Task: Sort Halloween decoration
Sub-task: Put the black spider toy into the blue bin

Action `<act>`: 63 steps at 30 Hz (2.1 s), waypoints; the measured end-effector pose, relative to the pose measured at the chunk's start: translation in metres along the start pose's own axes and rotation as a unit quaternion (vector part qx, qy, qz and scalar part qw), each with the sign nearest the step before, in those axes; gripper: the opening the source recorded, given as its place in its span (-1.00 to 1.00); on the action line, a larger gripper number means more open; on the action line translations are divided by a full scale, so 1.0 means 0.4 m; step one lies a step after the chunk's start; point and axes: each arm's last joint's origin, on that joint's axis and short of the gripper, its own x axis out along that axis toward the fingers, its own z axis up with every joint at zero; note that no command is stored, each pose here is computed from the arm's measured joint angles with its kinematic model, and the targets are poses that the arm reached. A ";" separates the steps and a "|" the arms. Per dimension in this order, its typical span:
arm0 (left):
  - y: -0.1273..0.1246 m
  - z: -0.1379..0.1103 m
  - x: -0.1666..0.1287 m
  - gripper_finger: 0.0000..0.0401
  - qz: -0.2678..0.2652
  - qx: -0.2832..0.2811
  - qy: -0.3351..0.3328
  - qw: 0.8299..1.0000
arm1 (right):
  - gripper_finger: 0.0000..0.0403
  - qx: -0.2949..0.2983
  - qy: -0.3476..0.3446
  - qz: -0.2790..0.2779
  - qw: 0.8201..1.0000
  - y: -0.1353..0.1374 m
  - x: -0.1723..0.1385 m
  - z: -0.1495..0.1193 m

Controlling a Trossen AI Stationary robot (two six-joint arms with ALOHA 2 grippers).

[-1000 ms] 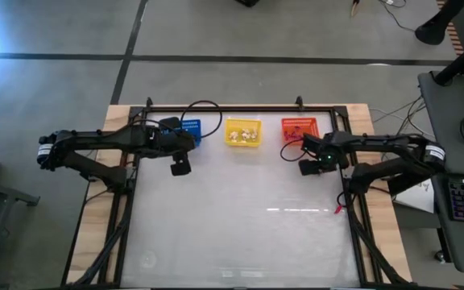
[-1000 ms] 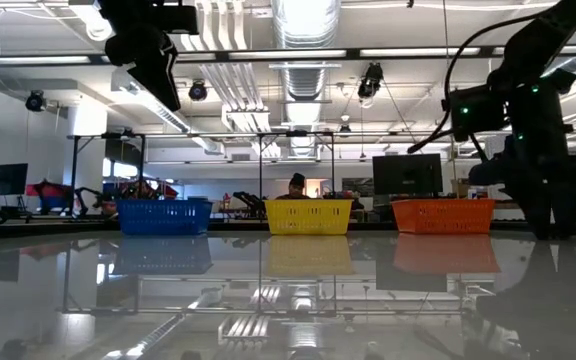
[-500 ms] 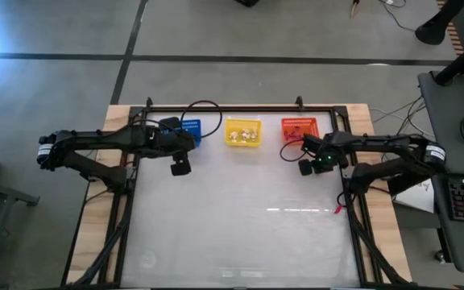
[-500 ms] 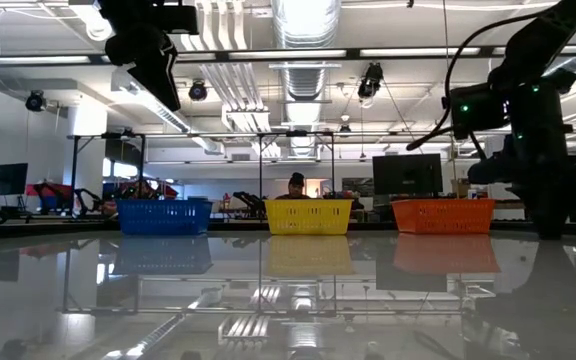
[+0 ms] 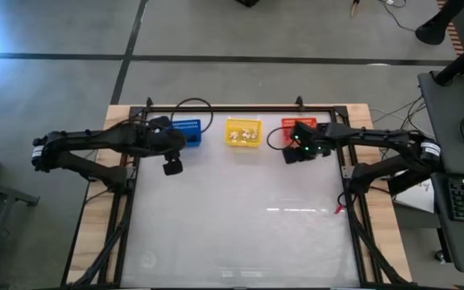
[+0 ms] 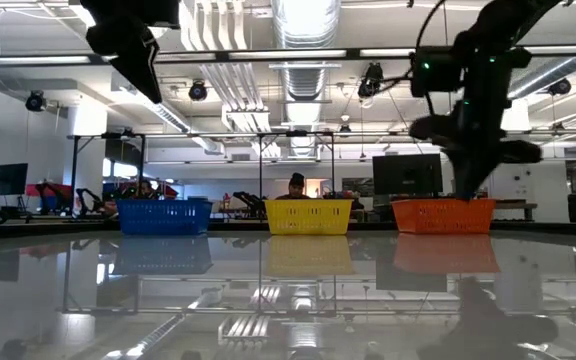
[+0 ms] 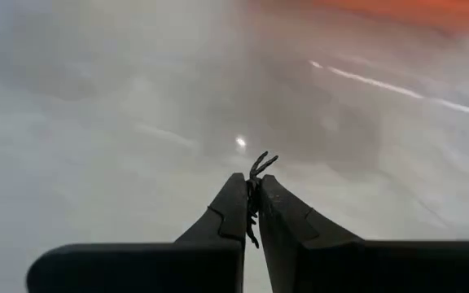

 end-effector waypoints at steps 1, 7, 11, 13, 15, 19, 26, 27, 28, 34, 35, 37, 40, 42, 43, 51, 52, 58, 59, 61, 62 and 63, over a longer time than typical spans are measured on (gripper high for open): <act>0.004 -0.005 -0.009 -0.56 0.000 -0.006 -0.005 1.000 | -0.94 -0.004 -0.011 0.016 1.000 0.012 -0.004 0.005; 0.026 -0.028 -0.052 -0.56 0.003 -0.043 -0.037 0.998 | -0.94 -0.025 -0.083 0.120 0.989 0.083 -0.020 0.039; 0.038 -0.040 -0.070 -0.56 0.023 -0.057 -0.050 0.997 | -0.94 -0.034 -0.097 0.151 0.983 0.118 -0.018 0.062; 0.041 -0.044 -0.077 -0.56 0.023 -0.060 -0.056 0.996 | -0.94 -0.041 -0.098 0.152 0.983 0.135 -0.015 0.075; 0.044 -0.048 -0.082 -0.56 0.023 -0.062 -0.059 0.996 | -0.94 -0.053 -0.095 0.146 0.983 0.153 -0.006 0.090; 0.047 -0.054 -0.087 -0.56 0.028 -0.062 -0.058 0.996 | -0.94 -0.084 -0.095 0.148 0.981 0.206 0.007 0.131; 0.057 -0.071 -0.098 -0.56 0.060 -0.073 -0.054 0.994 | -0.94 -0.154 -0.093 0.174 0.968 0.323 0.032 0.219; 0.058 -0.073 -0.101 -0.56 0.059 -0.076 -0.055 0.994 | -0.94 -0.162 -0.091 0.178 0.966 0.338 0.037 0.230; 0.059 -0.075 -0.103 -0.56 0.059 -0.080 -0.057 0.993 | -0.94 -0.170 -0.090 0.183 0.964 0.352 0.042 0.241; 0.064 -0.087 -0.113 -0.56 0.059 -0.087 -0.057 0.993 | -0.94 -0.202 -0.098 0.200 0.954 0.427 0.067 0.299; 0.065 -0.088 -0.114 -0.56 0.059 -0.089 -0.059 0.993 | -0.94 -0.207 -0.102 0.205 0.951 0.440 0.067 0.308; 0.066 -0.089 -0.116 -0.56 0.058 -0.094 -0.060 0.992 | -0.94 -0.217 -0.107 0.214 0.946 0.463 0.069 0.326; 0.067 -0.091 -0.117 -0.56 0.058 -0.098 -0.061 0.992 | -0.94 -0.230 -0.113 0.231 0.939 0.497 0.072 0.351; 0.067 -0.091 -0.117 -0.56 0.058 -0.098 -0.060 0.992 | -0.94 -0.236 -0.119 0.240 0.934 0.520 0.074 0.368; 0.067 -0.091 -0.117 -0.56 0.058 -0.098 -0.060 0.992 | -0.94 -0.238 -0.124 0.244 0.932 0.531 0.075 0.377; 0.066 -0.090 -0.116 -0.56 0.058 -0.102 -0.060 0.991 | -0.94 -0.264 -0.146 0.295 0.907 0.627 0.084 0.448; 0.066 -0.090 -0.116 -0.56 0.058 -0.104 -0.060 0.991 | -0.94 -0.267 -0.147 0.302 0.903 0.639 0.088 0.455; 0.066 -0.091 -0.116 -0.56 0.057 -0.111 -0.060 0.990 | -0.94 -0.275 -0.130 0.325 0.896 0.684 0.132 0.489; 0.066 -0.091 -0.115 -0.56 0.057 -0.111 -0.060 0.990 | -0.94 -0.276 -0.129 0.327 0.894 0.689 0.137 0.493; 0.065 -0.093 -0.114 -0.56 0.058 -0.112 -0.058 0.990 | -0.94 -0.276 -0.117 0.326 0.897 0.695 0.161 0.498; 0.065 -0.093 -0.114 -0.56 0.058 -0.113 -0.059 0.990 | -0.94 -0.276 -0.116 0.327 0.896 0.695 0.170 0.498; 0.065 -0.093 -0.114 -0.56 0.057 -0.113 -0.058 0.990 | -0.94 -0.275 -0.114 0.327 0.897 0.694 0.179 0.497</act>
